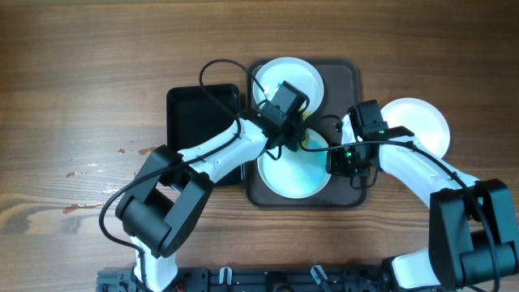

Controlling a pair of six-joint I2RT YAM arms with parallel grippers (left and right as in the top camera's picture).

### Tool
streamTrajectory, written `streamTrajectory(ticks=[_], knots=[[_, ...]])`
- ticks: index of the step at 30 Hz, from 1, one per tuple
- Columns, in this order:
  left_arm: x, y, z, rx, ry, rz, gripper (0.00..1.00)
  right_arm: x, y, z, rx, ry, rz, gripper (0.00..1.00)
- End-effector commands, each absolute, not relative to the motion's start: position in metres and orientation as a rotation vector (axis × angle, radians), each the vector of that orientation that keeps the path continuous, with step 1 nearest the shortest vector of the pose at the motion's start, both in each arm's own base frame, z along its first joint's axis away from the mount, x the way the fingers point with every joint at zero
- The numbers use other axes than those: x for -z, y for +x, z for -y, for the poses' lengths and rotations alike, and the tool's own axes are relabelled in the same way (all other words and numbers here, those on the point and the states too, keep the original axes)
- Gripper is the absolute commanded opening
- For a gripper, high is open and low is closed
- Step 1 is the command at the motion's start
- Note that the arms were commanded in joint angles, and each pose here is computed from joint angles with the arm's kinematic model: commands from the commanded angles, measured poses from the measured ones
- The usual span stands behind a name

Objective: Clean dirty plates on tray and stack at the side

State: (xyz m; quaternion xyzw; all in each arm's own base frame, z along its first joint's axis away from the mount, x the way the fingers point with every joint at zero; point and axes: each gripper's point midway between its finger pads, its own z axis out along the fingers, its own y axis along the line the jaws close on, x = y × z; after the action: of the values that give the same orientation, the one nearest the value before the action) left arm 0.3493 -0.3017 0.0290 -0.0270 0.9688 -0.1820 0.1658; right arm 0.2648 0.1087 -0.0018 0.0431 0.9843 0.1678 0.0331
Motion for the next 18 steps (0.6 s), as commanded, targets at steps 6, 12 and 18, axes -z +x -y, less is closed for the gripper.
streamTrajectory(ticks=[6, 12, 18], knots=[[0.007, 0.255, 0.302, 0.448, 0.16, -3.082, 0.04, 0.019, 0.255, -0.088, -0.346, 0.217, -3.085, 0.04], [0.009, 0.216, 0.289, 0.409, 0.163, -3.258, 0.04, 0.019, 0.255, -0.088, -0.345, 0.245, -3.086, 0.04], [0.007, 0.191, 0.271, 0.322, 0.138, -3.382, 0.04, 0.019, 0.255, -0.088, -0.344, 0.246, -3.089, 0.04]])
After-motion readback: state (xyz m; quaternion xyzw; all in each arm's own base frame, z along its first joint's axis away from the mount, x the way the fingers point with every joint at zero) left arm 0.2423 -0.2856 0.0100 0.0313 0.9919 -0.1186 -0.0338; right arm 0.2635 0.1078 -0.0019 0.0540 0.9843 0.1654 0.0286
